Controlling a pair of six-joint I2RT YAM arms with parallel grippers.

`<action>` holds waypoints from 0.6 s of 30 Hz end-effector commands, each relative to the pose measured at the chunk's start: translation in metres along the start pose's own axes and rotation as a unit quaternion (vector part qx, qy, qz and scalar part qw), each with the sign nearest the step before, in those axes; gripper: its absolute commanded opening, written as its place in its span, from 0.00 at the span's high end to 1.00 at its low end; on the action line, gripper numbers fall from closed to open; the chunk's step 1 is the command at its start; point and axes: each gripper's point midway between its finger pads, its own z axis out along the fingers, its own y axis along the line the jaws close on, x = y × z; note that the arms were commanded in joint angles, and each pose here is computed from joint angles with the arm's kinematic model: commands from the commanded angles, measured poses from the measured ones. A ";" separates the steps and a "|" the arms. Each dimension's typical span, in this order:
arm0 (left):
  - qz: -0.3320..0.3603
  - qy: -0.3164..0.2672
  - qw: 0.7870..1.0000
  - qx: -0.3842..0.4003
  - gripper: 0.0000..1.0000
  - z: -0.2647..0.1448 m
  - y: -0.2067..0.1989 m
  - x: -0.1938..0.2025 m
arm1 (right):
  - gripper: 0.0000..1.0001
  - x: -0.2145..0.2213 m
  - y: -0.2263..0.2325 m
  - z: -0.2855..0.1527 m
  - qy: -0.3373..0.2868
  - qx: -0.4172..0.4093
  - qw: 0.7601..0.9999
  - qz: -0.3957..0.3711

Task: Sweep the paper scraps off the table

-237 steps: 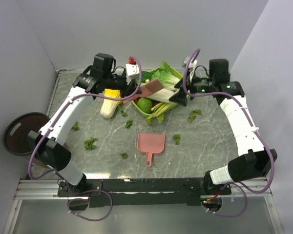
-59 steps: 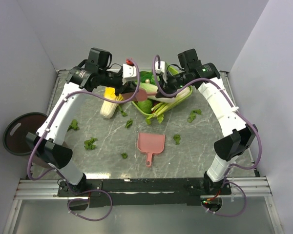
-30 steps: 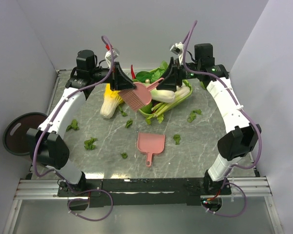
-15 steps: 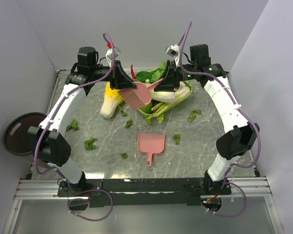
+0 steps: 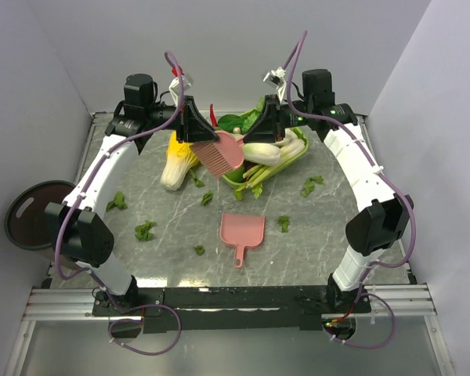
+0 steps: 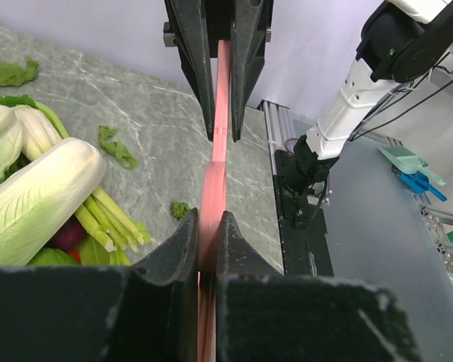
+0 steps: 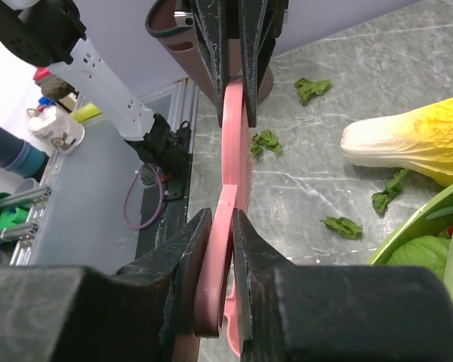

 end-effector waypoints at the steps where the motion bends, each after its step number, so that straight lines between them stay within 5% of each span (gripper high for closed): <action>1: 0.023 -0.006 1.000 0.006 0.99 0.002 -0.003 -0.006 | 0.84 -0.002 0.011 0.006 -0.003 -0.035 0.999 0.001; 4: 0.019 -0.003 1.000 -0.005 0.97 0.002 0.002 -0.002 | 1.00 0.001 0.006 0.006 0.001 -0.018 1.000 0.003; 5: 0.019 -0.005 0.999 -0.026 0.79 0.001 0.008 -0.003 | 1.00 0.002 0.005 0.004 0.001 -0.010 1.000 0.000; 8: 0.024 -0.003 0.996 -0.084 0.50 -0.003 0.024 0.002 | 1.00 0.004 -0.005 -0.007 0.001 0.031 1.000 -0.004; 11: 0.018 0.003 0.990 -0.141 0.36 -0.010 0.036 0.020 | 1.00 0.009 -0.019 -0.031 -0.004 0.104 0.994 0.020; 18: 0.057 0.102 0.970 -0.214 0.30 -0.015 0.034 0.114 | 1.00 0.028 -0.012 -0.080 0.031 0.240 0.969 -0.054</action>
